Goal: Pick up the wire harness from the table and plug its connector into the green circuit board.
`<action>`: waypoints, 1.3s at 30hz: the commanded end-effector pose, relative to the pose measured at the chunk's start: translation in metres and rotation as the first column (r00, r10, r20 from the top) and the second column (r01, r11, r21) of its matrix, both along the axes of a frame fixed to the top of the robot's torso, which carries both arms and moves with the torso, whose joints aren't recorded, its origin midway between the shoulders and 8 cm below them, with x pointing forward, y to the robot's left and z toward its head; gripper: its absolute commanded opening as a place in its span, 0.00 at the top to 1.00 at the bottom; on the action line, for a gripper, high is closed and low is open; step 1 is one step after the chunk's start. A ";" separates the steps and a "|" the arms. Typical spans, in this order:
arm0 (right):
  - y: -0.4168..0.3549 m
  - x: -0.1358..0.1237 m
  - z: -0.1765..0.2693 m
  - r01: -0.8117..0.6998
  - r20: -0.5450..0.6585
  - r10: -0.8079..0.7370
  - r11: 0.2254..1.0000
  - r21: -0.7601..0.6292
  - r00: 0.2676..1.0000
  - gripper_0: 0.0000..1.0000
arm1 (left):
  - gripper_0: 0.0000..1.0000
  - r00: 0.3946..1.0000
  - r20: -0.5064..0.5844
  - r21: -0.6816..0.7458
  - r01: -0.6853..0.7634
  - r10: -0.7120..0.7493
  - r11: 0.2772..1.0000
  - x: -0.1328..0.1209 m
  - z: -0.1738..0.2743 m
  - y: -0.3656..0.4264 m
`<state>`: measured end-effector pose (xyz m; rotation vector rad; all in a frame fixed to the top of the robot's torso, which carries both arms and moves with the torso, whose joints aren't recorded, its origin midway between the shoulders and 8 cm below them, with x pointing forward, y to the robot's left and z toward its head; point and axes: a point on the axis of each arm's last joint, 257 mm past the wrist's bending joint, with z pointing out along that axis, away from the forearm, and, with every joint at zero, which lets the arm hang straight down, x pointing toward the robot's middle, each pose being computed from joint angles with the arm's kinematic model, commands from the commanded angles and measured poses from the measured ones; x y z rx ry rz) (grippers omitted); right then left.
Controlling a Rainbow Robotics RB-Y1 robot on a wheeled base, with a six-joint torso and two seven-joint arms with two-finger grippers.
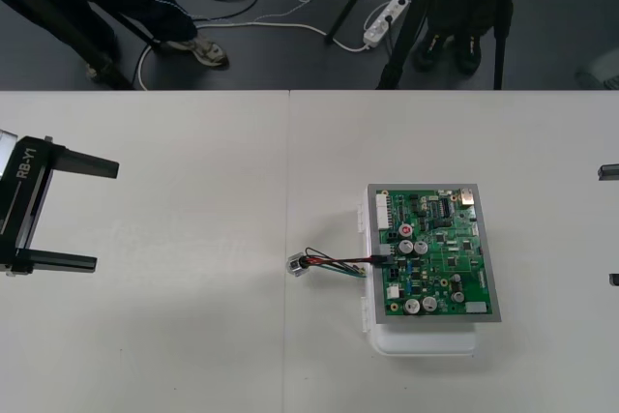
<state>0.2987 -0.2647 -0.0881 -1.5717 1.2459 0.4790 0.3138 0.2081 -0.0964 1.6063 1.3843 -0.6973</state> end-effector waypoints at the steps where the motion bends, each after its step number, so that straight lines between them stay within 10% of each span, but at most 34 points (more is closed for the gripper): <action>1: -0.007 -0.009 -0.005 -0.008 -0.042 0.007 1.000 -0.030 0.999 0.00 | 0.00 0.996 -0.087 0.075 -0.010 0.017 0.997 -0.016 0.004 0.016; 39: -0.005 -0.026 0.000 -0.054 -0.103 0.056 0.998 0.020 0.993 0.00 | 0.00 0.993 -0.117 0.093 -0.022 0.033 0.995 -0.017 0.006 0.020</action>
